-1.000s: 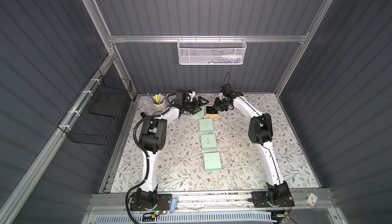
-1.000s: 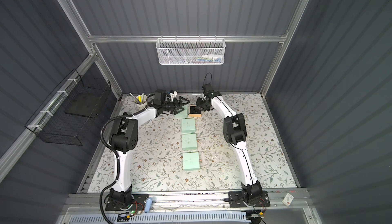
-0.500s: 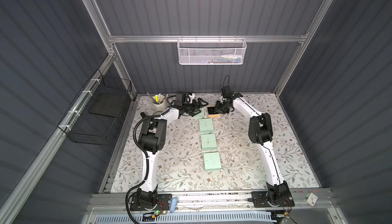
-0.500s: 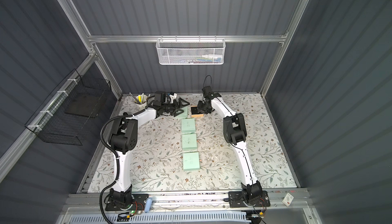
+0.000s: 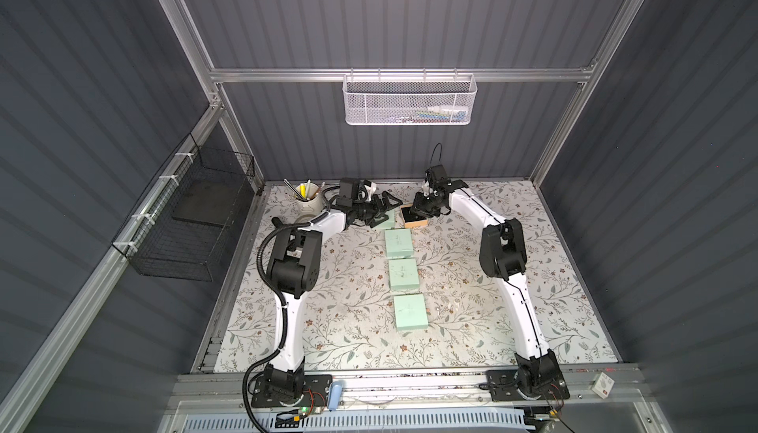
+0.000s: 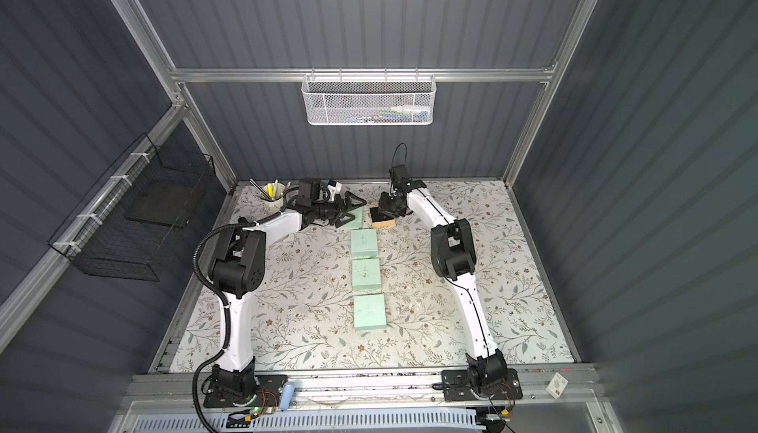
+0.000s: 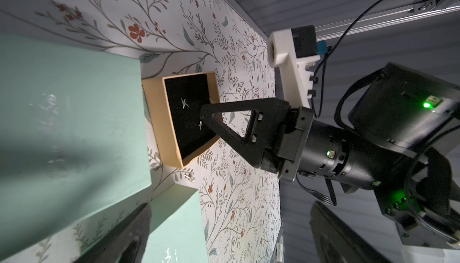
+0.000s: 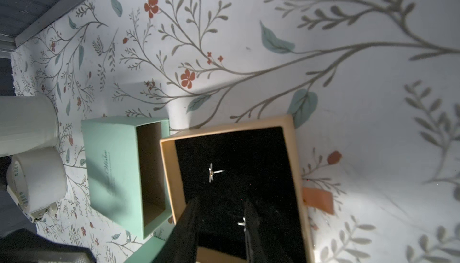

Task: Take out the earrings from the drawer-style jewelry box
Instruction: Move the inner lining at the center of the board.

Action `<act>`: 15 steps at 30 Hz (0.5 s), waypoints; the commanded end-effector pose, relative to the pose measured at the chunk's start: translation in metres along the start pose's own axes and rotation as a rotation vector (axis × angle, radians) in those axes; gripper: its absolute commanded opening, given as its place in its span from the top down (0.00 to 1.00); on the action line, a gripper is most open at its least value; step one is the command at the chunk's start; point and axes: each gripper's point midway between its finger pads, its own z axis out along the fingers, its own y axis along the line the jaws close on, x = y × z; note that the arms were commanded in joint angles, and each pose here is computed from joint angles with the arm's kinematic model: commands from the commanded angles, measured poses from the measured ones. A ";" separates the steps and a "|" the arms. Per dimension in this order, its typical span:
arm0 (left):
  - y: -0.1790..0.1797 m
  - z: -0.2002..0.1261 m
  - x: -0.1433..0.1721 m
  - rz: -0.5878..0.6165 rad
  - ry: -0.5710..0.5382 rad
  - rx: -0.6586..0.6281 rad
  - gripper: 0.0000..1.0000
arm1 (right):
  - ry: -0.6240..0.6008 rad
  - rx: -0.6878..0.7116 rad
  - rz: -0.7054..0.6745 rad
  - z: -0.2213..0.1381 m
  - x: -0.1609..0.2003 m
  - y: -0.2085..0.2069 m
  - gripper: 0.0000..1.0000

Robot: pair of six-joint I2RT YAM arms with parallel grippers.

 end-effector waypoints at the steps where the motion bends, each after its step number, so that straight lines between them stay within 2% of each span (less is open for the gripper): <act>1: -0.031 -0.014 0.000 0.052 -0.015 0.035 0.00 | -0.042 -0.030 -0.002 -0.003 -0.015 0.010 0.66; 10: -0.031 -0.014 0.001 0.047 -0.011 0.039 0.00 | 0.005 -0.094 0.022 0.016 -0.010 0.016 0.65; 15: -0.032 -0.014 0.001 0.049 -0.012 0.040 0.01 | 0.006 -0.056 0.081 0.015 -0.009 0.004 0.65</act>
